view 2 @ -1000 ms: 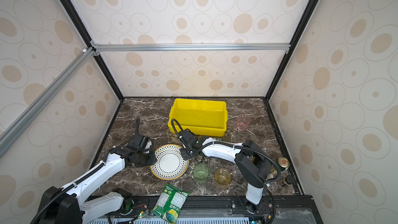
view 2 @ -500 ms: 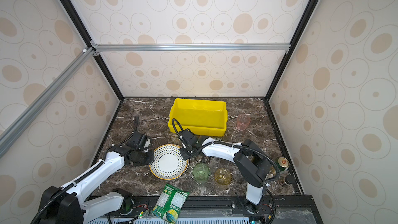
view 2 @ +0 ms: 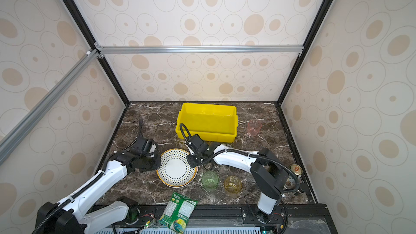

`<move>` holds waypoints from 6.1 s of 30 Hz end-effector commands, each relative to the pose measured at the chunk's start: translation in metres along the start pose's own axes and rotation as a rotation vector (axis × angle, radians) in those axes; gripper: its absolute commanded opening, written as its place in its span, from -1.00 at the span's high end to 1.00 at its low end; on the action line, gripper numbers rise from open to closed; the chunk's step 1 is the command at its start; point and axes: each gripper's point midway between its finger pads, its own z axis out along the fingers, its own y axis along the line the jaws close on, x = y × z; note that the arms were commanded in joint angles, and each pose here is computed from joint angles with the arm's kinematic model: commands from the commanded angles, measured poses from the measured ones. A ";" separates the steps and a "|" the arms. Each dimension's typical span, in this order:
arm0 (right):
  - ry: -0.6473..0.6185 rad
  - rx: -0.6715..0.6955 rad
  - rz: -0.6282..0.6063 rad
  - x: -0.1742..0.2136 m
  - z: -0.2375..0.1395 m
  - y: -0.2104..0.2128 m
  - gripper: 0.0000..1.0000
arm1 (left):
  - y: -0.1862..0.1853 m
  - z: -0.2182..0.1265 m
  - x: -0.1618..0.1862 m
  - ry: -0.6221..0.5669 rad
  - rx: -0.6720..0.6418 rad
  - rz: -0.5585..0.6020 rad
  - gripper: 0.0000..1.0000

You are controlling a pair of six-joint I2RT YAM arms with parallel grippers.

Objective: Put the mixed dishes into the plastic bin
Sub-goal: 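Lift the dotted plate off the stack with both grippers, tilting it upright, then carry the dotted plate to the bin with the left gripper while the right withdraws, then lower the dotted plate into the yellow bin and open the left gripper, then move both grippers to the rim of the orange-rimmed geometric plate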

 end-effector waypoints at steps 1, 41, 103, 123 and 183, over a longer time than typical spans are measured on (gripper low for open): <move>-0.045 -0.015 -0.014 -0.010 -0.025 0.007 0.61 | 0.005 -0.016 -0.014 -0.055 -0.052 0.023 1.00; -0.475 0.366 0.165 -0.016 -0.230 -0.107 -0.19 | -0.125 -0.136 -0.207 -0.473 0.239 0.169 1.00; -0.332 0.277 0.432 -0.011 -0.181 -0.183 -0.25 | -0.177 0.109 -0.290 -0.262 0.237 0.107 1.00; -0.277 0.180 0.444 -0.011 -0.165 -0.170 -0.25 | -0.156 0.132 -0.279 -0.221 0.156 0.042 0.86; -0.170 0.068 0.303 -0.020 -0.130 -0.103 -0.21 | -0.067 -0.030 -0.154 -0.310 0.006 0.131 0.53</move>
